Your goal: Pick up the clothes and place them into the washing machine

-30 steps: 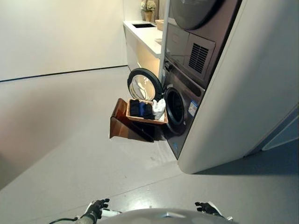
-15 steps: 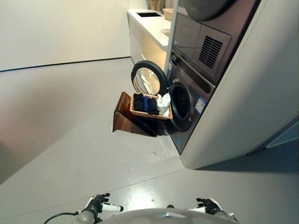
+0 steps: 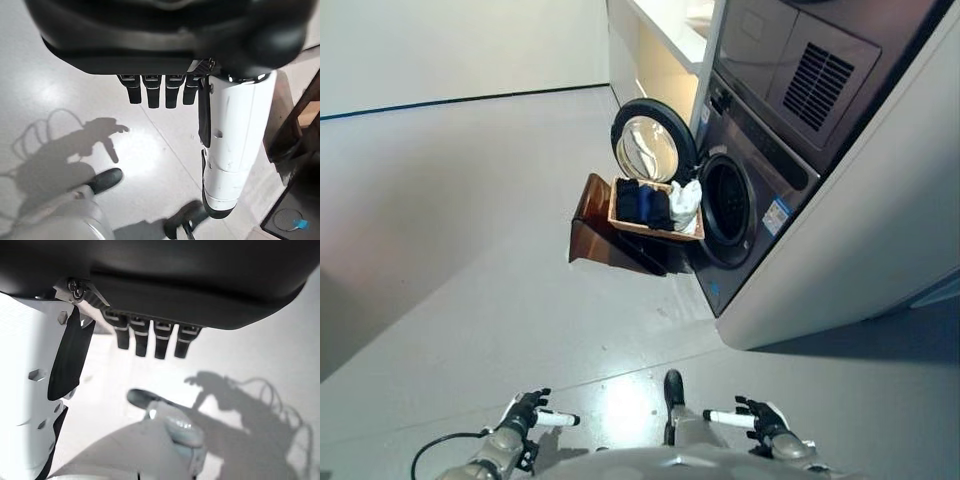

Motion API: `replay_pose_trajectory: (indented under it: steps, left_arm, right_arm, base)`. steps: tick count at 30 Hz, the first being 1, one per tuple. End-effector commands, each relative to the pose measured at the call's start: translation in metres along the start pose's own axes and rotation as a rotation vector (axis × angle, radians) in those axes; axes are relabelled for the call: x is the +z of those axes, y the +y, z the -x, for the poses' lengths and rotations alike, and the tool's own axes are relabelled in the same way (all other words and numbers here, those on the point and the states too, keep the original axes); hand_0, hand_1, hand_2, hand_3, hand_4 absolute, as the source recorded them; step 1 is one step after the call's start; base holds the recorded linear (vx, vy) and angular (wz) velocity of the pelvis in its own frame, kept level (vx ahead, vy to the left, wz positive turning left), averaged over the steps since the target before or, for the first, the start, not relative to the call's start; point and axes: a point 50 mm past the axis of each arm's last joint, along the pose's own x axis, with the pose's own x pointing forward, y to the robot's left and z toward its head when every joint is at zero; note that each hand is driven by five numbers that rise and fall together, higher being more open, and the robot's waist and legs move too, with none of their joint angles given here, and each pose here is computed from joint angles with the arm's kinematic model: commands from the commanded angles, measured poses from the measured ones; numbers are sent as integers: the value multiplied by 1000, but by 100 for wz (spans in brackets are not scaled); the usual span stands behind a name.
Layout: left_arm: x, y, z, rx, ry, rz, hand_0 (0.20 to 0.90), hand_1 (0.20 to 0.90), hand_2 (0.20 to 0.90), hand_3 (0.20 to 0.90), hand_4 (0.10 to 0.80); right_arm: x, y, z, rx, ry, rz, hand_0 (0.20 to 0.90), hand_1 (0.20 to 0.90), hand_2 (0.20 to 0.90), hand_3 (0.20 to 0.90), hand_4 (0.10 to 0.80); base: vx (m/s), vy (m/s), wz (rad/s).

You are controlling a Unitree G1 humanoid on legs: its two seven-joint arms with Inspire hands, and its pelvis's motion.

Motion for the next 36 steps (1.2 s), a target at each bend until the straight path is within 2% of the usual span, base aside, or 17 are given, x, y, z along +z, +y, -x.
replay_pose_trajectory:
  steps: [1, 5, 10, 15, 23, 26, 32, 36]
  left_arm:
    - [39, 13, -4, 37, -175, 8, 900, 900, 900, 900, 800]
    - [50, 4, -4, -3, -211, -22, 900, 900, 900, 900, 800]
    - [71, 7, -5, 22, -272, -3, 900, 900, 900, 900, 800]
    - [63, 5, -5, 27, -246, -20, 900, 900, 900, 900, 800]
    - [28, 7, -3, 46, -137, 10, 900, 900, 900, 900, 800]
    - [26, 14, -3, 57, -125, 4, 900, 900, 900, 900, 800]
    - [28, 41, -2, 111, -140, -18, 900, 900, 900, 900, 800]
    - [37, 47, -1, 119, -177, -25, 900, 900, 900, 900, 800]
  right_arm:
    - [-58, -17, 15, -19, 189, 148, 900, 900, 900, 900, 800]
    - [-49, -25, 13, -49, 160, 145, 900, 900, 900, 900, 800]
    - [-14, -30, 4, -71, 52, 188, 900, 900, 900, 900, 800]
    - [9, -27, 0, -77, -24, 179, 900, 900, 900, 900, 800]
    - [25, -23, -2, -73, -83, 170, 900, 900, 900, 900, 800]
    - [24, -23, -2, -77, -87, 122, 900, 900, 900, 900, 800]
    - [22, -25, -2, -65, -79, 91, 900, 900, 900, 900, 800]
    - [24, -31, -2, -79, -81, 96, 900, 900, 900, 900, 800]
  base:
    - [415, -257, 100]
    - [435, -234, 54]
    - [348, -173, -26]
    - [384, -28, -17]
    - [534, 180, -58]
    - [349, 220, -110]
    - [254, 200, -17]
    - [383, 175, -29]
